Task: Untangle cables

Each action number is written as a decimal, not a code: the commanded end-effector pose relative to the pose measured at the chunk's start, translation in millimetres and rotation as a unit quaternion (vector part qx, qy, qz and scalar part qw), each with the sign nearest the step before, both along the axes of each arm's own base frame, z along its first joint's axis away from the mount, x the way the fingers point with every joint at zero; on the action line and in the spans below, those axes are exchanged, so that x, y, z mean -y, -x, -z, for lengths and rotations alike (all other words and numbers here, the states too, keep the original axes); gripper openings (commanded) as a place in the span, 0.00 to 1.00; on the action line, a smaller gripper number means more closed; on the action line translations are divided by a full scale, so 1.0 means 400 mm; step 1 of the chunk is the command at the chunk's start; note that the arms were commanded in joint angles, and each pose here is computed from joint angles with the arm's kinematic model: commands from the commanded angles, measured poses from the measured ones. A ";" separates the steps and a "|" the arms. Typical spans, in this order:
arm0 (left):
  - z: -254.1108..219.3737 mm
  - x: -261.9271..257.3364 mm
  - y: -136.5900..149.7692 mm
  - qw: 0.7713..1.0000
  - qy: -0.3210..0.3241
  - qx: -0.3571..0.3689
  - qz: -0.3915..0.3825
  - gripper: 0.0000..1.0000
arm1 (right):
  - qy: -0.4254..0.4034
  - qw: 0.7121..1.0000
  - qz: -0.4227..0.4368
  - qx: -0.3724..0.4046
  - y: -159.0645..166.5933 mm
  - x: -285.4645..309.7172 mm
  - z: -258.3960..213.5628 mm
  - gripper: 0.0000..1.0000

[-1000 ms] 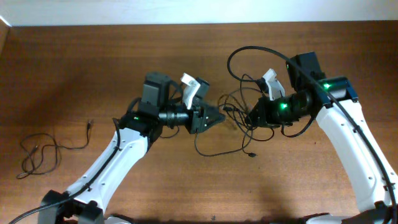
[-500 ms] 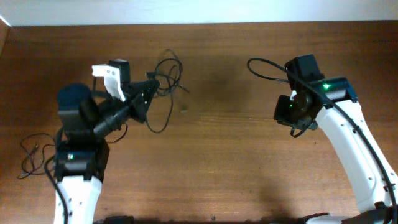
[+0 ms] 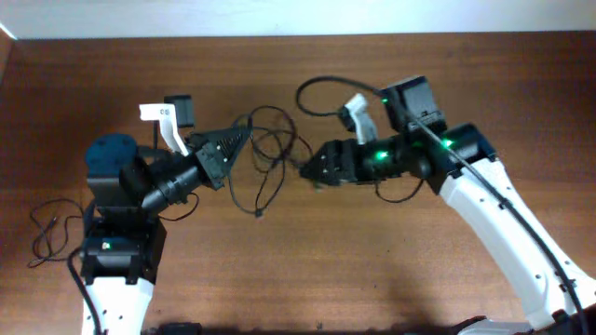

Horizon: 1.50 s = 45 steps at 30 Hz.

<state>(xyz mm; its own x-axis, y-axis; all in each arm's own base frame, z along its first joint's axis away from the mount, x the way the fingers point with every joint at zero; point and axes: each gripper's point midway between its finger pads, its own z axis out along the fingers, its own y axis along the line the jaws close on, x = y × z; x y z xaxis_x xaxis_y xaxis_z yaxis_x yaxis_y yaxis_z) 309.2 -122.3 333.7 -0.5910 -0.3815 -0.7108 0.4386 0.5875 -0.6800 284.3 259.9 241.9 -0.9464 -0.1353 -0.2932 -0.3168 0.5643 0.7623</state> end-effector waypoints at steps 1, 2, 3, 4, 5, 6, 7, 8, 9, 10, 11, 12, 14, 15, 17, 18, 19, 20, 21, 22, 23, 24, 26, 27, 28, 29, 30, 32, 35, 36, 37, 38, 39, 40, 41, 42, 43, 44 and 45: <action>-0.016 0.006 -0.009 0.998 0.049 -0.037 -0.004 0.00 | -0.002 0.999 0.040 -0.015 -0.006 -0.023 -0.026 0.92; -0.025 0.007 -0.009 0.998 0.051 -0.030 -0.001 0.00 | 0.003 0.998 0.054 -0.017 -0.012 -0.030 -0.024 0.93; -0.029 0.010 -0.009 0.997 0.062 -0.038 -0.002 0.00 | 0.018 0.996 0.084 -0.016 -0.026 -0.038 -0.017 0.96; -0.040 0.025 -0.002 0.996 0.074 -0.040 0.011 0.00 | 0.043 0.990 0.130 -0.017 -0.047 -0.037 0.000 0.99; -0.056 0.044 0.009 0.996 0.075 -0.025 0.031 0.00 | 0.062 0.983 0.174 -0.017 -0.070 -0.036 0.017 0.99; -0.076 0.067 0.025 0.995 0.077 -0.007 0.060 0.00 | 0.065 0.975 0.210 -0.033 -0.089 -0.040 0.031 0.99; -0.086 0.079 0.035 0.994 0.078 0.003 0.076 0.00 | 0.059 0.974 0.217 -0.040 -0.096 -0.044 0.032 0.99; -0.095 0.088 0.045 0.993 0.079 0.010 0.091 0.00 | 0.051 0.972 0.225 -0.043 -0.108 -0.050 0.031 0.99; -0.106 0.099 0.061 0.990 0.080 0.021 0.114 0.00 | 0.039 0.973 0.227 -0.034 -0.126 -0.062 0.026 0.99; -0.114 0.108 0.073 0.988 0.081 0.028 0.131 0.00 | 0.034 0.970 0.237 -0.034 -0.139 -0.067 0.025 0.99; -0.116 0.114 0.083 0.986 0.081 0.029 0.144 0.00 | 0.040 0.963 0.263 -0.041 -0.153 -0.059 0.036 0.99; -0.120 0.117 0.090 0.984 0.082 0.033 0.153 0.00 | 0.055 0.955 0.287 -0.045 -0.165 -0.043 0.054 0.99; -0.149 0.126 0.111 0.978 0.090 0.052 0.180 0.00 | 0.082 0.941 0.325 -0.056 -0.177 -0.013 0.088 0.99; -0.186 0.132 0.132 0.971 0.096 0.079 0.203 0.00 | 0.093 0.937 0.331 -0.060 -0.180 -0.007 0.106 0.99; -0.246 0.133 0.156 0.961 0.105 0.128 0.220 0.00 | 0.122 0.930 0.341 -0.067 -0.174 0.014 0.136 0.99; -0.275 0.133 0.167 0.957 0.109 0.152 0.224 0.00 | 0.158 0.918 0.357 -0.070 -0.167 0.048 0.163 0.99; -0.322 0.131 0.193 0.944 0.107 0.209 0.231 0.00 | 0.204 0.899 0.380 -0.071 -0.158 0.102 0.192 0.99; -0.343 0.129 0.207 0.936 0.103 0.240 0.234 0.00 | 0.239 0.883 0.398 -0.073 -0.151 0.151 0.209 0.99; -0.348 0.125 0.208 0.935 0.100 0.250 0.232 0.00 | 0.267 0.867 0.415 -0.076 -0.148 0.199 0.220 0.99; -0.348 0.114 0.200 0.937 0.098 0.251 0.223 0.00 | 0.300 0.842 0.439 -0.083 -0.145 0.271 0.232 0.99; -0.343 0.100 0.187 0.942 0.096 0.244 0.211 0.00 | 0.326 0.819 0.463 -0.090 -0.145 0.339 0.239 0.99; -0.339 0.086 0.174 0.946 0.095 0.239 0.200 0.00 | 0.347 0.796 0.487 -0.096 -0.145 0.405 0.243 0.99; -0.338 0.056 0.156 0.950 0.088 0.241 0.177 0.00 | 0.373 0.775 0.500 -0.104 -0.148 0.501 0.246 0.99; -0.338 0.032 0.143 0.954 0.083 0.242 0.159 0.00 | 0.383 0.766 0.504 -0.112 -0.145 0.549 0.248 0.98; -0.338 0.019 0.136 0.955 0.081 0.243 0.149 0.00 | 0.390 0.759 0.509 -0.115 -0.143 0.580 0.249 0.99; -0.337 0.007 0.131 0.957 0.078 0.243 0.141 0.00 | 0.398 0.744 0.523 -0.120 -0.139 0.622 0.248 0.99; -0.335 -0.013 0.123 0.959 0.072 0.244 0.129 0.00 | 0.401 0.731 0.537 -0.127 -0.136 0.658 0.248 0.99; -0.328 -0.043 0.116 0.962 0.060 0.242 0.115 0.00 | 0.400 0.713 0.558 -0.144 -0.128 0.713 0.249 0.99; -0.313 -0.083 0.109 0.966 0.044 0.234 0.100 0.00 | 0.399 0.688 0.583 -0.167 -0.108 0.784 0.252 0.99; -0.308 -0.097 0.104 0.968 0.040 0.230 0.092 0.00 | 0.400 0.683 0.587 -0.172 -0.102 0.799 0.252 0.99; -0.297 -0.123 0.092 0.970 0.029 0.229 0.075 0.00 | 0.403 0.682 0.586 -0.173 -0.099 0.816 0.252 0.99; -0.290 -0.141 0.084 0.971 0.022 0.229 0.062 0.00 | 0.404 0.681 0.585 -0.174 -0.097 0.822 0.252 0.99; -0.264 -0.175 0.063 0.977 0.018 0.210 0.035 0.00 | 0.404 0.681 0.584 -0.177 -0.092 0.833 0.253 0.99; -0.239 -0.194 0.046 0.983 0.026 0.183 0.017 0.00 | 0.406 0.699 0.563 -0.173 -0.097 0.823 0.255 0.99; -0.163 -0.226 0.004 0.993 0.058 0.097 -0.035 0.00 | 0.392 0.727 0.535 -0.177 -0.102 0.795 0.260 0.99; -0.114 -0.238 -0.015 0.994 0.072 0.046 -0.065 0.00 | 0.383 0.741 0.522 -0.177 -0.106 0.781 0.262 0.99; -0.052 -0.241 -0.029 0.993 0.073 -0.008 -0.096 0.00 | 0.363 0.770 0.495 -0.177 -0.116 0.751 0.263 0.99; -0.002 -0.227 -0.032 0.992 0.055 -0.039 -0.104 0.00 | 0.343 0.790 0.475 -0.179 -0.122 0.725 0.264 0.99; 0.030 -0.196 -0.029 0.994 0.038 -0.053 -0.091 0.00 | 0.318 0.818 0.446 -0.177 -0.129 0.692 0.261 0.99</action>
<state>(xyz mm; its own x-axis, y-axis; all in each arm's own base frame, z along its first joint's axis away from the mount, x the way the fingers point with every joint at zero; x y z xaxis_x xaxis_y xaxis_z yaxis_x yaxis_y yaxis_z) 298.4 -65.3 337.5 -0.7152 -0.5191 -0.4680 0.3082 0.3668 -0.8778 337.3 11.1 152.3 -0.7638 0.6324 -0.1288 0.6008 0.7696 0.2161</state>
